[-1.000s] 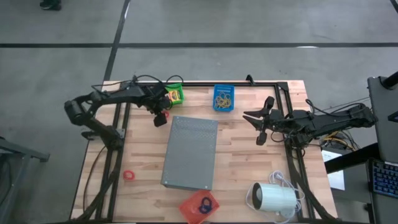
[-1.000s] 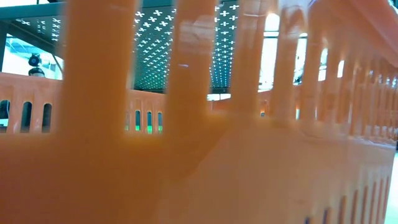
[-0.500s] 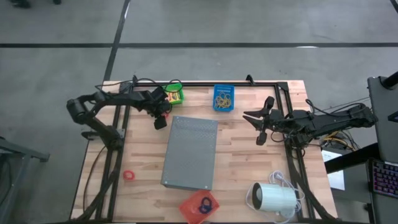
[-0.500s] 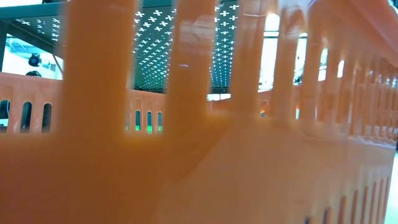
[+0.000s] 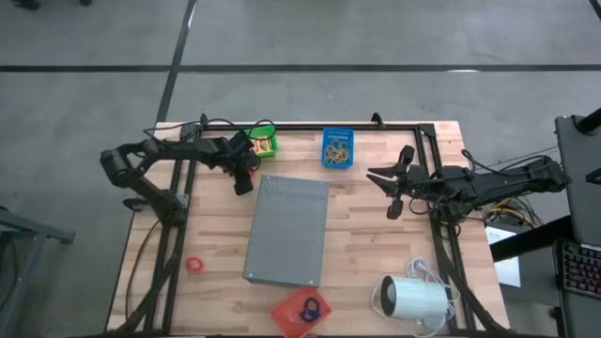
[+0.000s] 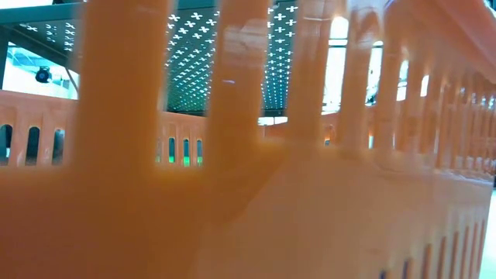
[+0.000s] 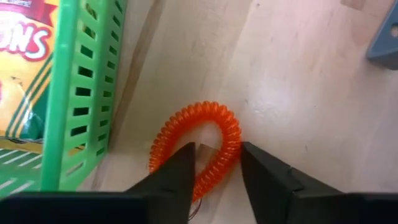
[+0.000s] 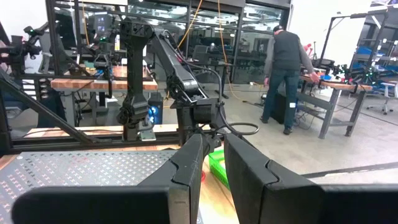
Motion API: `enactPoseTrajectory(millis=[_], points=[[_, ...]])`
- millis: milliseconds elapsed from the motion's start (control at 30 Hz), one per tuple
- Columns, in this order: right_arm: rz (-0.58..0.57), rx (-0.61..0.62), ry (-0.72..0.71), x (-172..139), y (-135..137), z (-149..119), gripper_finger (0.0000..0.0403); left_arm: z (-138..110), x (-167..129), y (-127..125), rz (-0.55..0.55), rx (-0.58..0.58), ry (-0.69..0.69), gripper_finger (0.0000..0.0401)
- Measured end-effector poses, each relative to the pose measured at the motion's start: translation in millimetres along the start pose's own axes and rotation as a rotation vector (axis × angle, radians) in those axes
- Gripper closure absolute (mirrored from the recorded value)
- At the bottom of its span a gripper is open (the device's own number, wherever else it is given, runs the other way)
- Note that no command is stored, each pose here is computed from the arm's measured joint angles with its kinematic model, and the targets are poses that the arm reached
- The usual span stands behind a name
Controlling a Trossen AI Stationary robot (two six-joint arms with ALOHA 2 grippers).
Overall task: Pick & Place Office Desk Supplies
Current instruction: Put the top orange spring keychain into the orange basket
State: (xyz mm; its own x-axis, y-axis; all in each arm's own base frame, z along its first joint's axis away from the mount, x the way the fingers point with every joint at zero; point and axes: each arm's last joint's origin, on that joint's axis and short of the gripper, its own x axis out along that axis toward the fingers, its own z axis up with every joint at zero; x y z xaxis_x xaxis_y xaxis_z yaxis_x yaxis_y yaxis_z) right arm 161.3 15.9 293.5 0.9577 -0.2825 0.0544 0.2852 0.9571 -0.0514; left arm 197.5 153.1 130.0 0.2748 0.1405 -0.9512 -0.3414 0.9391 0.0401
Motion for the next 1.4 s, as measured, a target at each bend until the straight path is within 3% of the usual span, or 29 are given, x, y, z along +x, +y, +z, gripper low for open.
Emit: enactPoseTrajectory(millis=[367, 700, 900, 1200, 1400], points=[[0.000, 0.000, 0.000, 0.0, 0.0, 0.0, 0.0339, 1.0, 0.2, 0.9, 0.018, -0.023, -0.007, 0.0374], [0.000, 0.000, 0.000, 0.0, 0.0, 0.0, 0.0339, 0.4, -3.6, 0.6, 0.019, -0.043, -0.012, 0.0383], [0.000, 0.000, 0.000, 0.0, 0.0, 0.0, 0.0339, -0.8, -25.4, -4.3, 0.018, -0.070, -0.056, 0.0384], [0.000, 0.000, 0.000, 0.0, 0.0, 0.0, 0.0339, 1.1, -77.9, -28.8, 0.016, -0.058, -0.269, 0.0384], [0.000, 0.000, 0.000, 0.0, 0.0, 0.0, 0.0339, 2.0, -114.4, -60.3, -0.029, 0.038, -0.534, 0.0385]])
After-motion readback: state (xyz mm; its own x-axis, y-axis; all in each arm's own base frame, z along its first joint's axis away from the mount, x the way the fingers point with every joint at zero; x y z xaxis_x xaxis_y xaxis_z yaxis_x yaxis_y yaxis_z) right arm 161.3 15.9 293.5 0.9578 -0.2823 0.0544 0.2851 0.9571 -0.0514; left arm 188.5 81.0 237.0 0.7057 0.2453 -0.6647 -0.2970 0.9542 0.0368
